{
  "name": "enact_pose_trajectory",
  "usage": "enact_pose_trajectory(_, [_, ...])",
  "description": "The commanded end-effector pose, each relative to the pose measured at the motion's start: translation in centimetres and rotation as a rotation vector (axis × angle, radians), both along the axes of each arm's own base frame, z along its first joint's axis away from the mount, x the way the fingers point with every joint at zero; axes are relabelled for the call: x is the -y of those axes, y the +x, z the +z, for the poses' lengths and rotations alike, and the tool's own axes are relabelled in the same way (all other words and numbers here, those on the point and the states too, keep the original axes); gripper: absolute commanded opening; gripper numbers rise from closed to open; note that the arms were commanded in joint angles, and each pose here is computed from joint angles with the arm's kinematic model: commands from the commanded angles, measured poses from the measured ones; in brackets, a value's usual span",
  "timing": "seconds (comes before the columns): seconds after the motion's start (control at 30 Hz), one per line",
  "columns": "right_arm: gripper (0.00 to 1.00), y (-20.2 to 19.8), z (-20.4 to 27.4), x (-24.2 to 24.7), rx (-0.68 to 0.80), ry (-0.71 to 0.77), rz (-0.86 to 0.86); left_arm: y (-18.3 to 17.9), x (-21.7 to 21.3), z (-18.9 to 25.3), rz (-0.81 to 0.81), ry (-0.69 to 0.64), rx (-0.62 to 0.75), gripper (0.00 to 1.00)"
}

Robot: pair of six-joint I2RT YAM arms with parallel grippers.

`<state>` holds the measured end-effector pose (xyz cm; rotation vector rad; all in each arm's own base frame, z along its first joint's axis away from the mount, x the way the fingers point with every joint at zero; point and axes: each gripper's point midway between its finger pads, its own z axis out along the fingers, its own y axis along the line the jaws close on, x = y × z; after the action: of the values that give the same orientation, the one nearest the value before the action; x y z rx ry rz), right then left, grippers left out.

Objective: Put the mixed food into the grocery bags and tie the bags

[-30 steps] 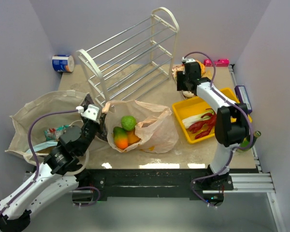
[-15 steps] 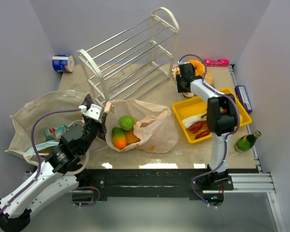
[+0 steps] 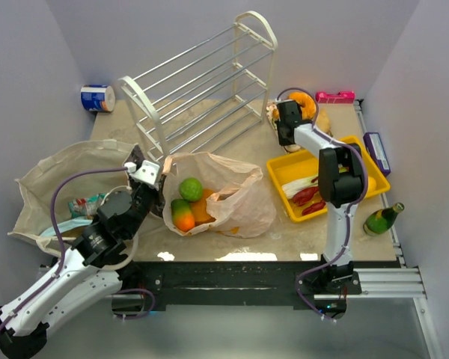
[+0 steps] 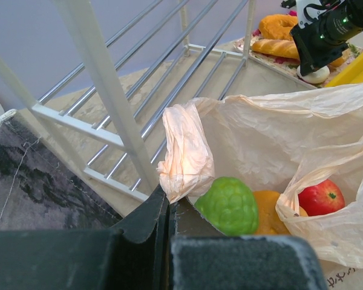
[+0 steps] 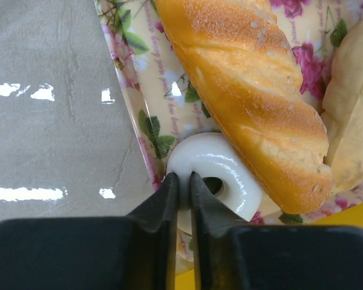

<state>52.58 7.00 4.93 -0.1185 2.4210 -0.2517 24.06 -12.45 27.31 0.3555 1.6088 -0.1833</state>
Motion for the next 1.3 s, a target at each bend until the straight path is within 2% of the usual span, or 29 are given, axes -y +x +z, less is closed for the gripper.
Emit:
enact_pose_trajectory(0.0, [0.0,0.2,0.3,0.3,0.001,0.011,0.014,0.3,-0.5,0.8,0.028,-0.011,0.034,0.0])
enact_pose_trajectory(0.17, [0.0,-0.2,4.8,-0.8,0.076,0.084,0.044,0.2,-0.6,1.0,0.03,-0.014,0.039,0.0])
enact_pose_trajectory(0.4, [0.0,-3.3,15.9,-3.8,0.247,0.291,0.153,0.0,-0.7,1.4,0.028,-0.028,0.051,0.0])
enact_pose_trajectory(0.47, [0.0,-5.3,20.5,-6.1,0.327,0.389,0.218,0.0,-0.7,1.6,0.025,-0.032,0.054,0.0])
enact_pose_trajectory(0.53, [0.0,-7.4,22.4,-8.7,0.356,0.433,0.286,-0.1,-0.7,1.7,0.022,-0.039,0.057,0.0])
enact_pose_trajectory(0.57, [0.0,-9.9,25.5,-11.8,0.413,0.457,0.368,-0.1,-0.8,1.7,0.024,-0.04,0.058,0.0])
enact_pose_trajectory(0.63, [0.0,-12.9,27.2,-15.2,0.441,0.497,0.454,-0.2,-0.8,1.9,0.019,-0.047,0.063,0.0])
enact_pose_trajectory(0.67, [0.0,-15.9,29.7,-18.5,0.484,0.558,0.549,-0.3,-0.8,2.0,0.021,-0.049,0.066,0.0])
enact_pose_trajectory(0.77, [0.0,-21.6,31.9,-23.8,0.496,0.706,0.706,-0.3,-0.8,2.0,0.021,-0.053,0.064,0.0])
enact_pose_trajectory(0.87, [0.0,-27.3,31.1,-28.8,0.397,0.819,0.86,-0.3,-0.8,2.0,0.023,-0.053,0.064,0.0])
enact_pose_trajectory(0.93, [0.0,-30.0,30.0,-31.1,0.331,0.858,0.902,-0.3,-0.8,1.9,0.02,-0.053,0.061,0.0])
enact_pose_trajectory(1.07, [0.0,-33.0,26.8,-34.2,0.222,0.921,0.947,-0.3,-0.7,1.9,0.02,-0.056,0.06,0.0])
enact_pose_trajectory(1.17, [0.0,-34.4,23.3,-36.2,0.123,0.892,0.953,-0.3,-0.7,1.9,0.02,-0.054,0.059,0.0])
enact_pose_trajectory(1.27, [0.0,-34.7,21.7,-37.4,0.119,0.848,0.928,-0.3,-0.7,1.8,0.02,-0.055,0.058,0.0])
